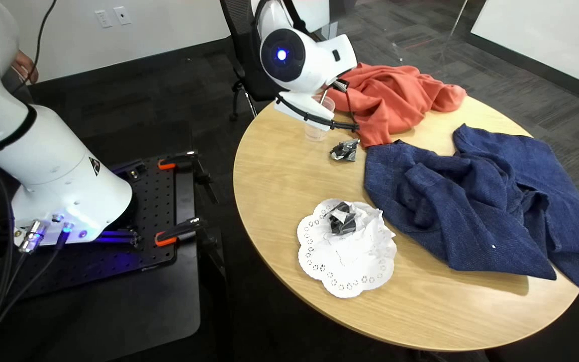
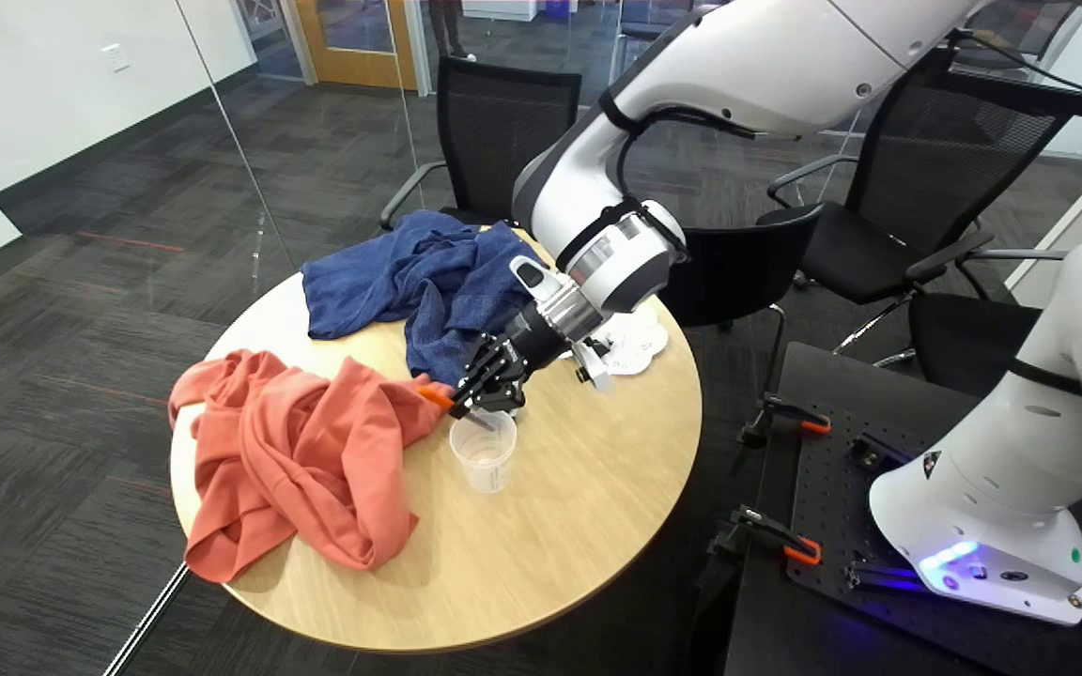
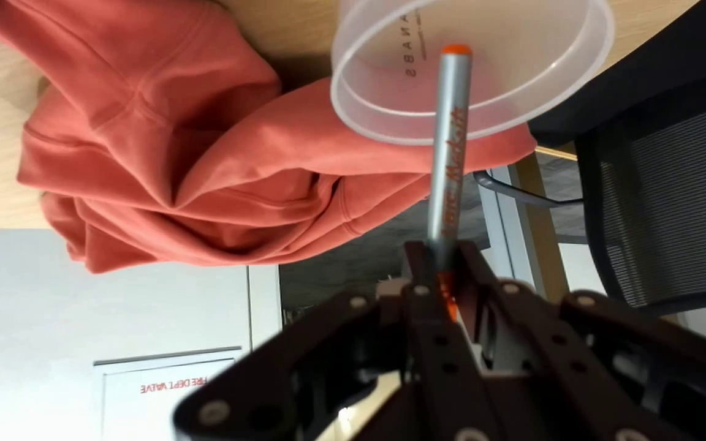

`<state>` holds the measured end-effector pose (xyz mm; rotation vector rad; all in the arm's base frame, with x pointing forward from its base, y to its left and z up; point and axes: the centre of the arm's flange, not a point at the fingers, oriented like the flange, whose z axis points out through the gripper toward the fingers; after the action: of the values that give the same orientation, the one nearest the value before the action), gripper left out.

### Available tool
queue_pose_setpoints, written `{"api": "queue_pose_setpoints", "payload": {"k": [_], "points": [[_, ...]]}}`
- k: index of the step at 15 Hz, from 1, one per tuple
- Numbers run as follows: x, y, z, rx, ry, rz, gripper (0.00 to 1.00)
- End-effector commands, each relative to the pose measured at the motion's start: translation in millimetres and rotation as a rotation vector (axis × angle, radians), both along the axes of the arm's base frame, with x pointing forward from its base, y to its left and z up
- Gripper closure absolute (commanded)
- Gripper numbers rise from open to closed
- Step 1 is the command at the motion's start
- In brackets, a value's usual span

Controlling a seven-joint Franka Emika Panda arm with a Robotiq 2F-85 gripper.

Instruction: Put the orange pen inside the cup

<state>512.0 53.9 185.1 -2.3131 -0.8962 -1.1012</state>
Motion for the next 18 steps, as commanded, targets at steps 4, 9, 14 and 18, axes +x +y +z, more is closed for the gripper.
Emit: {"api": "queue_pose_setpoints", "payload": {"k": [4,9,14,18], "points": [[2.2,0.1,-18.4,0.029,0.011,-0.011,0.96],[-2.2,0.4,-30.6,0.031,0.038,-0.019,0.96],[-5.4,-0.4,-36.9,0.028,0.060,-0.036,0.59],[-10.0,5.1,-25.9,0.034,0.042,-0.041,0.31]]}}
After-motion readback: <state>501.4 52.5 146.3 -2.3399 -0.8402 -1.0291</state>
